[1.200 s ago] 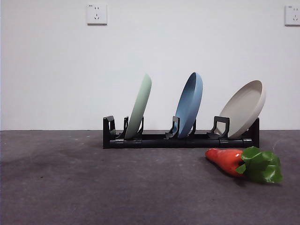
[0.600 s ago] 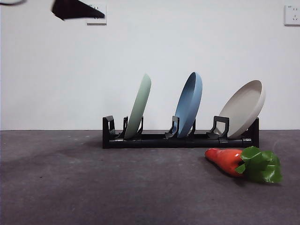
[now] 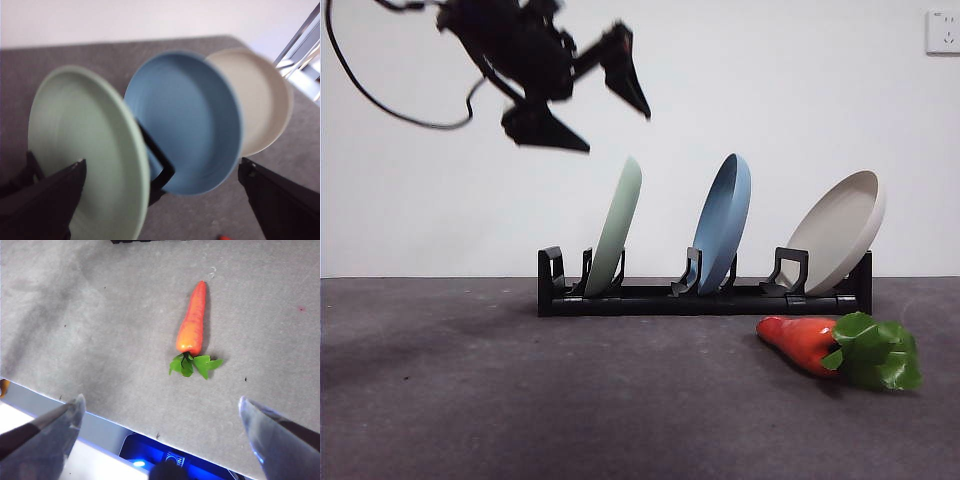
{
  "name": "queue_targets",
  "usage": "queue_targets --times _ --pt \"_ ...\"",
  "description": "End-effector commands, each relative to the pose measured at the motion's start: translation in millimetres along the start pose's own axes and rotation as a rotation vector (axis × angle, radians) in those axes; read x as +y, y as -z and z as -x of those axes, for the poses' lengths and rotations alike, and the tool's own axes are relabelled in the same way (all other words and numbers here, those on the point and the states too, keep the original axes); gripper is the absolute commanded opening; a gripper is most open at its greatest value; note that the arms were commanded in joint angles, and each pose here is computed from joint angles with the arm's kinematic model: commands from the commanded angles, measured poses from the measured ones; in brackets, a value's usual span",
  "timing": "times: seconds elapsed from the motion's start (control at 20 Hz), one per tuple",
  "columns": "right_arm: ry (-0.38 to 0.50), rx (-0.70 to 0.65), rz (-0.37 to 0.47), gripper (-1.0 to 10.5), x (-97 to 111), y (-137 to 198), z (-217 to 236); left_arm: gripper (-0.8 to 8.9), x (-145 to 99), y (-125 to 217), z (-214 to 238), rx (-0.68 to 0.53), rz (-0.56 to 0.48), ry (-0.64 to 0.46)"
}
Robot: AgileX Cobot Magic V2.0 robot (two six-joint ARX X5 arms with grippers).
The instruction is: Take the green plate from the plate rack,put the plate on the table,take the carrot from the table,put the carrot in the plate
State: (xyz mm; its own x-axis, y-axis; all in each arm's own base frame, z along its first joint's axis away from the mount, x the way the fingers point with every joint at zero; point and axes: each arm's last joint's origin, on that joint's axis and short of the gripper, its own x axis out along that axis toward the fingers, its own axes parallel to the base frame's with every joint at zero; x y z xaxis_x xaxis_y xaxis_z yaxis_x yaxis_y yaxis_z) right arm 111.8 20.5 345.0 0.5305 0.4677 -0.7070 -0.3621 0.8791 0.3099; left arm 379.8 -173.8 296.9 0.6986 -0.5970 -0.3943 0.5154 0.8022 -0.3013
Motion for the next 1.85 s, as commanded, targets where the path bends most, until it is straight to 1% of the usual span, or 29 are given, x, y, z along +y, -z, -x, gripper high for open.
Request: queue_targets --times 0.05,0.35,0.4,0.6,0.65,0.75,0.85,0.95,1.35,1.6,1.85 --pt "-0.001 -0.007 -0.004 5.7 0.6 -0.8 1.0 5.96 0.8 10.7 -15.0 0.026 -0.018 -0.005" --pt "-0.001 -0.007 -0.009 5.7 0.7 -0.8 1.0 5.80 0.6 33.9 -40.8 0.090 -0.028 -0.037" --pt "-0.001 -0.007 -0.012 5.7 0.7 -0.8 1.0 5.10 0.4 35.6 -42.0 0.098 -0.028 -0.041" --pt "-0.002 -0.007 -0.012 5.6 0.6 -0.8 1.0 1.71 -1.4 33.9 -42.5 0.078 -0.036 -0.031" --pt "-0.001 -0.007 -0.012 5.6 0.7 -0.8 1.0 1.10 -1.4 33.4 -42.5 0.074 -0.037 -0.030" --pt "-0.002 -0.007 -0.012 5.6 0.6 -0.8 1.0 0.49 -1.4 33.2 -42.5 0.072 -0.038 -0.029" --pt "-0.002 -0.007 -0.012 5.6 0.6 -0.8 1.0 0.47 -1.4 33.2 -42.5 0.072 -0.038 -0.028" --pt "-0.002 -0.007 -0.012 5.6 0.6 -0.8 1.0 -0.09 -1.5 33.1 -42.4 0.072 -0.038 -0.028" --pt "-0.002 -0.007 -0.012 5.6 0.6 -0.8 1.0 -0.08 -1.7 32.0 -42.4 0.061 -0.037 -0.023" --pt "-0.002 -0.007 -0.012 5.6 0.6 -0.8 1.0 -0.08 -3.0 24.7 -38.2 0.020 -0.045 -0.017" --pt "-0.002 -0.007 -0.012 5.6 0.6 -0.8 1.0 -0.08 -7.2 7.7 -25.6 -0.072 -0.063 0.002"
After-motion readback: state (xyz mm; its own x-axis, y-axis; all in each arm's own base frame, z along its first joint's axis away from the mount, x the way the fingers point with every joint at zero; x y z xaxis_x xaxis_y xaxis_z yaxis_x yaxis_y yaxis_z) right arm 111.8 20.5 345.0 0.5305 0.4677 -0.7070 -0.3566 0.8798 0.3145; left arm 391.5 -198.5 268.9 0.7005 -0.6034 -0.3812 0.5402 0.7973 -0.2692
